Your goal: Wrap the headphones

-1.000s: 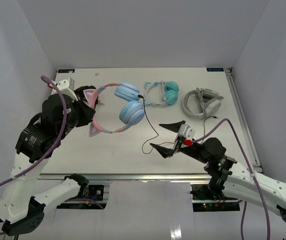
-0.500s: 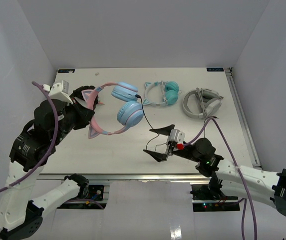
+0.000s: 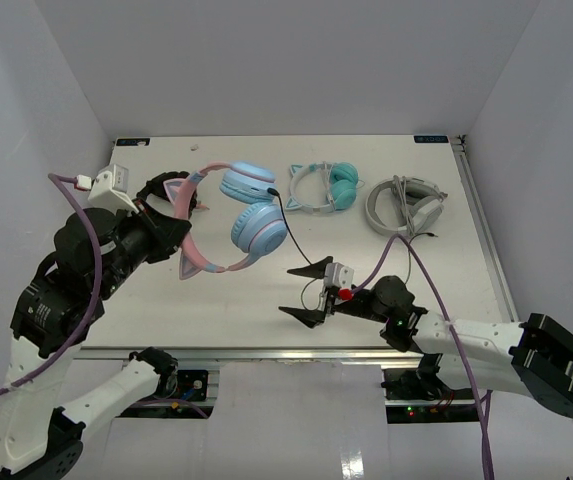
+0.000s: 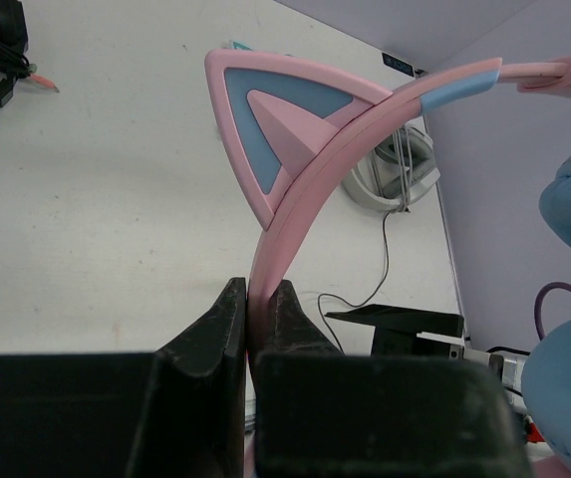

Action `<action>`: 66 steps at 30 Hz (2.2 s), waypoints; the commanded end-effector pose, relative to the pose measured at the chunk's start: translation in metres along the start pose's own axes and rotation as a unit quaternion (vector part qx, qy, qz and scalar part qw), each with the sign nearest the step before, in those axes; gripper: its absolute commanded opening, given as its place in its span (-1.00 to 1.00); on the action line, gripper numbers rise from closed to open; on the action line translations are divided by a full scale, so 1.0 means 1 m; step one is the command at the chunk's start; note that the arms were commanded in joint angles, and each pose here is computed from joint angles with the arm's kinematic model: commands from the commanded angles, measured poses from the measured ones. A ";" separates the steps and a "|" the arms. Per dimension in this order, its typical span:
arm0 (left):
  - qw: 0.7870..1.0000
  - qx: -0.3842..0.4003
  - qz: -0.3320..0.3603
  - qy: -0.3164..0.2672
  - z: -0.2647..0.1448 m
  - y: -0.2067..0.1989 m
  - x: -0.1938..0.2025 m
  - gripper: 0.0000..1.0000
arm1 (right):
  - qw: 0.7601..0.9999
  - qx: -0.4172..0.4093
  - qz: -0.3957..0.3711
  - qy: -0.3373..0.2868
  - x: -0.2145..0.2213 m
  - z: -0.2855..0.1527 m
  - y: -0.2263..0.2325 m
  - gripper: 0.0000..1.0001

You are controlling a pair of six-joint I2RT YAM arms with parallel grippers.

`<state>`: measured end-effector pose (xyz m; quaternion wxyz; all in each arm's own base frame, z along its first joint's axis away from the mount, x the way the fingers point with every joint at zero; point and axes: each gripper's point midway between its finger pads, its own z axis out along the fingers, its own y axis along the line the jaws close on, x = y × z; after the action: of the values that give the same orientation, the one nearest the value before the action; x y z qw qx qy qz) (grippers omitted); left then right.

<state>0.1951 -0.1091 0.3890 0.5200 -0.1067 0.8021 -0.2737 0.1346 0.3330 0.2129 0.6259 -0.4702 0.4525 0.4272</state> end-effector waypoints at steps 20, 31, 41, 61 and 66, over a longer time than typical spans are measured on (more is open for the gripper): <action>0.998 0.046 -0.038 -0.029 0.000 -0.021 -0.013 -1.00 | 1.000 0.007 0.005 -0.028 0.009 0.009 -0.002 0.26; 0.999 0.040 -0.007 -0.022 -0.002 -0.016 -0.010 -1.00 | 0.999 0.033 0.011 0.004 0.030 0.004 -0.008 -0.85; 0.967 0.220 0.097 0.083 -0.017 -0.066 0.033 -1.00 | 0.997 0.071 -0.007 0.001 0.023 -0.010 -0.021 -0.85; 0.897 0.377 0.151 0.176 -0.044 -0.083 0.090 -1.00 | 0.995 0.096 -0.013 0.011 0.008 0.007 -0.068 -0.85; 0.892 0.387 0.139 0.188 -0.036 -0.083 0.099 -1.00 | 0.998 0.063 -0.003 0.014 -0.002 0.026 -0.067 -0.85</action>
<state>0.1166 -0.1997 0.3589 0.3972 0.2488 0.7534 -0.4613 0.2029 0.3289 0.2166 0.6628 -0.4184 0.4988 0.3699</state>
